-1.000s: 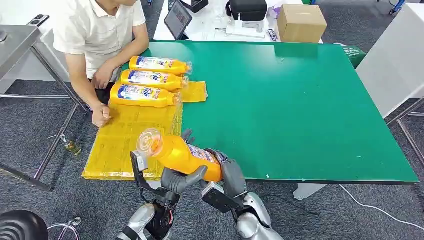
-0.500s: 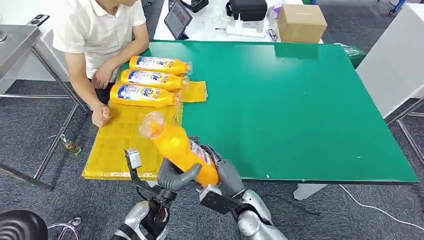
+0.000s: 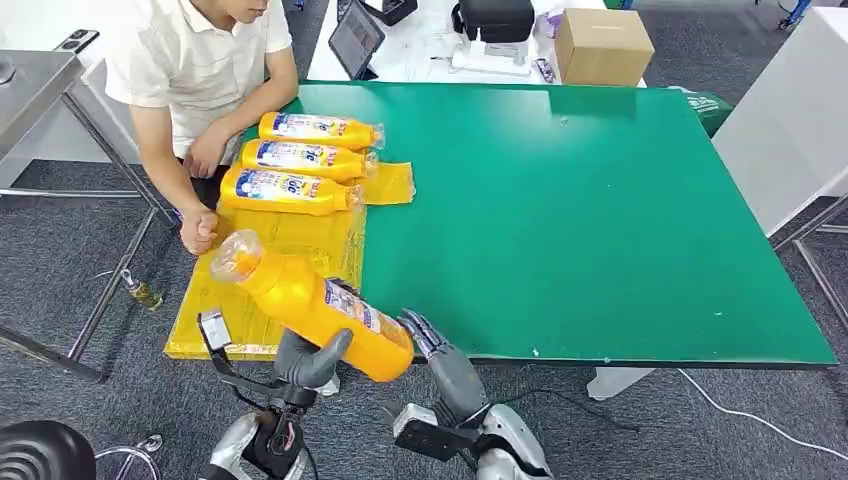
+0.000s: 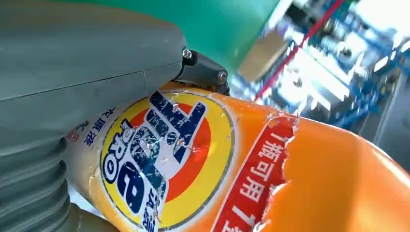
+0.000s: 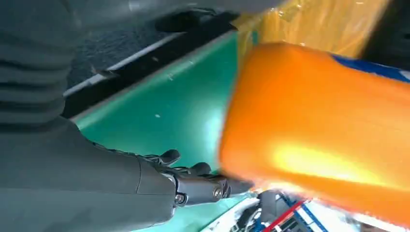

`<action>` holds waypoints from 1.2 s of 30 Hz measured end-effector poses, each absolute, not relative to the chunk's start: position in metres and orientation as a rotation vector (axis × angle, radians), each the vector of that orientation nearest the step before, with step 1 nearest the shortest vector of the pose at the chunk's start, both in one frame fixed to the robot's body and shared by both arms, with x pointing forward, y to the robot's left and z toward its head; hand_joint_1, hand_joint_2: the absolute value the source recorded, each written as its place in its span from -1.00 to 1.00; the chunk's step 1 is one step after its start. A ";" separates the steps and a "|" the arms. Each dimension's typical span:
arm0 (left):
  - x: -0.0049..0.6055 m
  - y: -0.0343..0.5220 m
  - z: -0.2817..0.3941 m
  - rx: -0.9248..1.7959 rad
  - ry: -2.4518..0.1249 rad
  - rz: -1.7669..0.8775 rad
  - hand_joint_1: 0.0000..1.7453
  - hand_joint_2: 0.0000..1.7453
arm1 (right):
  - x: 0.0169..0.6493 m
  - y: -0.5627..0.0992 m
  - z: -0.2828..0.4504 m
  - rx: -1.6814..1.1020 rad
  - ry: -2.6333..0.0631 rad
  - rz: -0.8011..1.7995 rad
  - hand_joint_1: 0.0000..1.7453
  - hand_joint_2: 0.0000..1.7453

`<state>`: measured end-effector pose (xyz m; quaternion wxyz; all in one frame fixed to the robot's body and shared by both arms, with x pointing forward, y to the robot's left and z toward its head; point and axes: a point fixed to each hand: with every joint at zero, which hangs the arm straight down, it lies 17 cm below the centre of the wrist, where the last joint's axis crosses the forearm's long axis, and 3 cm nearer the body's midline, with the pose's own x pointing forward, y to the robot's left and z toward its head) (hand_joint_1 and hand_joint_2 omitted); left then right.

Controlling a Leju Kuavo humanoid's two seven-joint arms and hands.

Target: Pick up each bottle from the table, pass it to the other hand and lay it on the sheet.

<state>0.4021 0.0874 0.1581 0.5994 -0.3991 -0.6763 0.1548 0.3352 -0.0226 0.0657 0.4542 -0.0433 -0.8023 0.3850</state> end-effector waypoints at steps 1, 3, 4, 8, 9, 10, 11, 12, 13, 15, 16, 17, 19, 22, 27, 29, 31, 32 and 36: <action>0.404 0.090 0.156 -0.886 -1.582 0.346 1.00 1.00 | 0.335 -0.024 0.064 -0.116 -1.977 0.946 -1.00 -1.00; 0.410 0.099 0.148 -0.710 -1.635 0.275 1.00 1.00 | 0.335 -0.031 0.061 -0.158 -1.971 0.930 -1.00 -1.00; 0.413 0.105 0.144 -0.617 -1.663 0.236 1.00 1.00 | 0.335 -0.034 0.059 -0.177 -1.967 0.921 -1.00 -1.00; 0.422 0.124 0.141 -0.280 -1.784 0.033 1.00 1.00 | 0.338 -0.053 0.054 -0.263 -1.949 0.859 -1.00 -1.00; 0.424 0.128 0.141 -0.188 -1.811 -0.039 1.00 1.00 | 0.340 -0.060 0.055 -0.291 -1.949 0.835 -1.00 -1.00; 0.426 0.132 0.141 -0.106 -1.831 -0.103 1.00 1.00 | 0.342 -0.066 0.056 -0.320 -1.950 0.811 -1.00 -1.00; 0.427 0.137 0.141 -0.024 -1.850 -0.166 1.00 1.00 | 0.345 -0.073 0.057 -0.350 -1.947 0.789 -1.00 -1.00; 0.430 0.144 0.142 0.072 -1.865 -0.233 1.00 1.00 | 0.348 -0.082 0.060 -0.395 -1.950 0.760 -1.00 -1.00; 0.433 0.150 0.144 0.184 -1.878 -0.307 1.00 1.00 | 0.351 -0.091 0.064 -0.435 -1.959 0.734 -1.00 -1.00; 0.439 0.165 0.148 0.397 -1.890 -0.435 1.00 1.00 | 0.358 -0.107 0.078 -0.504 -1.986 0.675 -1.00 -1.00; 0.443 0.171 0.151 0.469 -1.890 -0.478 1.00 1.00 | 0.363 -0.117 0.086 -0.539 -1.995 0.643 -1.00 -1.00; 0.447 0.175 0.154 0.509 -1.892 -0.504 1.00 1.00 | 0.367 -0.127 0.091 -0.571 -1.996 0.608 -1.00 -1.00; 0.453 0.182 0.158 0.546 -1.894 -0.514 1.00 1.00 | 0.374 -0.143 0.099 -0.619 -1.993 0.558 -1.00 -1.00; 0.464 0.189 0.155 0.665 -1.842 -0.602 1.00 1.00 | 0.375 -0.157 0.112 -0.662 -2.023 0.497 -1.00 -1.00; 0.514 0.197 0.129 0.768 -1.636 -0.802 1.00 1.00 | 0.384 -0.190 0.139 -0.725 -2.031 0.313 -1.00 -1.00; 0.537 0.202 0.119 0.776 -1.550 -0.854 1.00 1.00 | 0.387 -0.191 0.142 -0.720 -2.031 0.293 -1.00 -1.00; 0.554 0.208 0.112 0.788 -1.479 -0.872 1.00 1.00 | 0.388 -0.190 0.144 -0.703 -2.032 0.278 -1.00 -1.00; 0.561 0.210 0.108 0.788 -1.451 -0.876 1.00 1.00 | 0.389 -0.189 0.144 -0.698 -2.033 0.273 -1.00 -1.00; 0.569 0.207 0.081 0.739 -1.346 -0.914 1.00 1.00 | 0.389 -0.183 0.144 -0.673 -2.042 0.262 -1.00 -1.00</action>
